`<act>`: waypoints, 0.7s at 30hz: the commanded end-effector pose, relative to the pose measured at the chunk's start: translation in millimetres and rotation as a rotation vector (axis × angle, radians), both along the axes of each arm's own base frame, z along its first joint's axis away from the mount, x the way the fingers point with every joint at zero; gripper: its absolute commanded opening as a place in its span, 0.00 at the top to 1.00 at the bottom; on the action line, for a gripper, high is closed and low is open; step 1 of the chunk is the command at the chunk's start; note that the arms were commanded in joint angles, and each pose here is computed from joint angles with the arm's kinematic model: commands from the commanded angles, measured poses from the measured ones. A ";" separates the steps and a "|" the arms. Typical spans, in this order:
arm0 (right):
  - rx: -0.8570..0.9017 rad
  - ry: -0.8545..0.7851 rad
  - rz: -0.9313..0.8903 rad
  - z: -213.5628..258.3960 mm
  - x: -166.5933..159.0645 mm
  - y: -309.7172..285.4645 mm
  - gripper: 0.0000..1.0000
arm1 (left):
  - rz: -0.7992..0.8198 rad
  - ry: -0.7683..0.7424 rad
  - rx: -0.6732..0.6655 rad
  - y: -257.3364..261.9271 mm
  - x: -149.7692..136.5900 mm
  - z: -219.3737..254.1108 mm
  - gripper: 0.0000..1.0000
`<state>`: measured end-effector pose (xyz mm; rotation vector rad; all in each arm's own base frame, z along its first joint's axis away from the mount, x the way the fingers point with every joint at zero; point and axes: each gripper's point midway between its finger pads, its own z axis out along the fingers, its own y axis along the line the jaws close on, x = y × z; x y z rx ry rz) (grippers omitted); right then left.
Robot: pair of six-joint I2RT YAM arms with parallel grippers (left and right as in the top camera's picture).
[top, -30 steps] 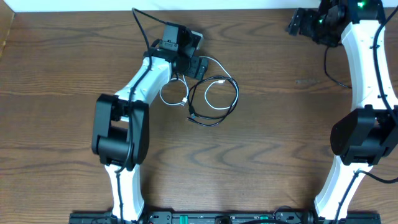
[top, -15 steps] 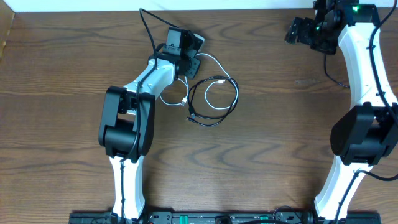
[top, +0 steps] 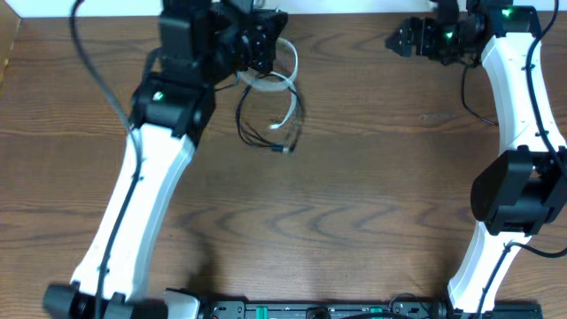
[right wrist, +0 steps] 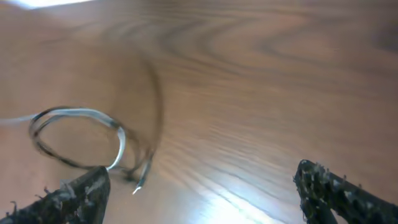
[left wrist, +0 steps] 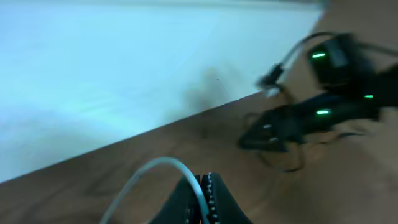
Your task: Untangle cables
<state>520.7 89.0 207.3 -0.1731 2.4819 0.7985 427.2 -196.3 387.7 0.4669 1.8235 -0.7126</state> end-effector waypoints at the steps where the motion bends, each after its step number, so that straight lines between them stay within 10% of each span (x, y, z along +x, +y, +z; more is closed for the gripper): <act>1: 0.128 -0.228 0.261 73.8 -30.4 37.5 0.04 | -0.073 0.009 -0.067 -8.8 -19.3 16.4 0.93; 21: 0.124 -0.196 0.350 82.4 -61.6 77.6 0.01 | -0.135 -0.440 -0.578 15.0 -98.8 217.7 0.93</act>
